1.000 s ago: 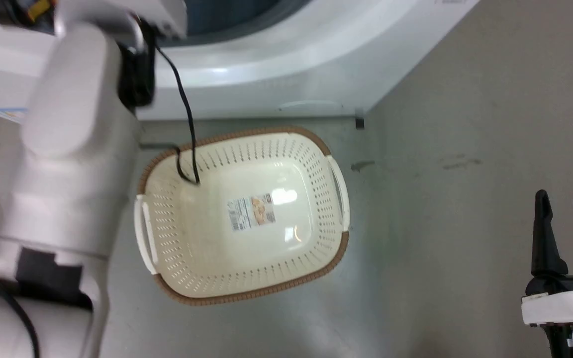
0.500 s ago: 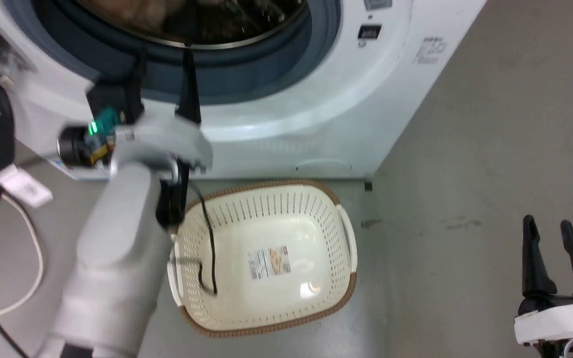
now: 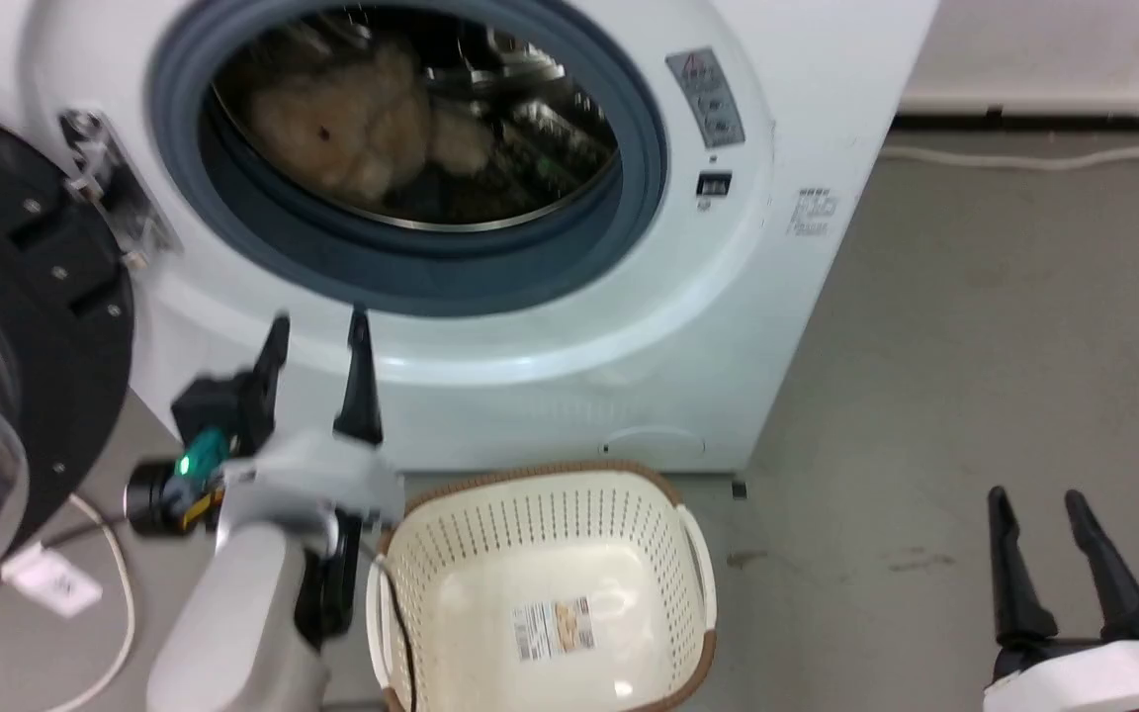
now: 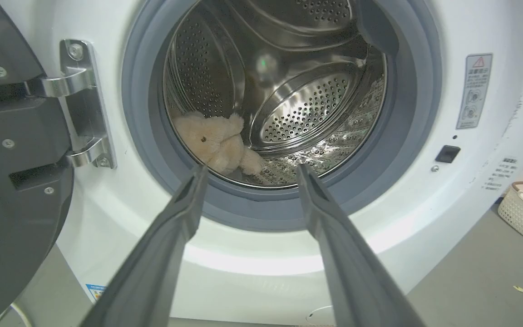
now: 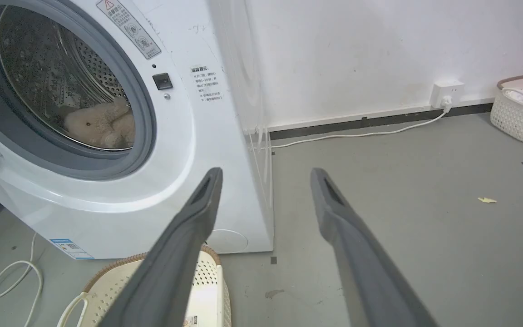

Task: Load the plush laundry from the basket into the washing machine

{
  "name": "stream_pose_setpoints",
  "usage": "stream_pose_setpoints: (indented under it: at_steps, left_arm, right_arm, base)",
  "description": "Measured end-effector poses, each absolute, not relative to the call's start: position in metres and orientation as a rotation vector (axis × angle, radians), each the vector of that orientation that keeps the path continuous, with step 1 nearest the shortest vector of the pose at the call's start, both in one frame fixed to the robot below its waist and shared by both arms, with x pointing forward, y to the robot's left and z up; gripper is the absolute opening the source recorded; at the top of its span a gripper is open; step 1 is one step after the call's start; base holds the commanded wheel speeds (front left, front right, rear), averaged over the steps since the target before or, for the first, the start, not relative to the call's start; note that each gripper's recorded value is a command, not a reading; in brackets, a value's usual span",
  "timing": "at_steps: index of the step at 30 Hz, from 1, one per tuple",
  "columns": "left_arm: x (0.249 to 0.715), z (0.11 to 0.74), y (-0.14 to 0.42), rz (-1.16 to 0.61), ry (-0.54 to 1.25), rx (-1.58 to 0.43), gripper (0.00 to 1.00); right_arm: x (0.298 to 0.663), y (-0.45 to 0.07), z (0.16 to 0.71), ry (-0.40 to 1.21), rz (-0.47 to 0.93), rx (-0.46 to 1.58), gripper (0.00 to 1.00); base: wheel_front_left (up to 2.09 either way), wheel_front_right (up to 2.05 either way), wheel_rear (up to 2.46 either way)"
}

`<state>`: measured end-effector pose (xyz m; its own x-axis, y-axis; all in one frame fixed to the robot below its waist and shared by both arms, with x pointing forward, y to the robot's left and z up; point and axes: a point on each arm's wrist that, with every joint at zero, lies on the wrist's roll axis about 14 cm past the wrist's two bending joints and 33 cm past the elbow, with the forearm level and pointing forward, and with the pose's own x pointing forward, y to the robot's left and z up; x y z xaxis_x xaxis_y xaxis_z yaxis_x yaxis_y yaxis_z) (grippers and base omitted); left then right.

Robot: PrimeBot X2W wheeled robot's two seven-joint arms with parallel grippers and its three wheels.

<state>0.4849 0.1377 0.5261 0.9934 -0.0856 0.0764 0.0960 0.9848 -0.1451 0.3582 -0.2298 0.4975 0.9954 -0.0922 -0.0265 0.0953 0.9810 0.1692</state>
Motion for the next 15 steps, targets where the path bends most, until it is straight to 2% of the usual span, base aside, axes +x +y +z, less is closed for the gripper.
stream_pose_setpoints:
  at_steps: [15]
  left_arm:
    - [0.408,0.539,0.155,-0.084,-0.102,-0.172,1.00]
  right_arm:
    - [0.333,-0.205,0.531,-0.082,-0.013,0.103,1.00]
  base:
    - [0.00,0.00,0.00]
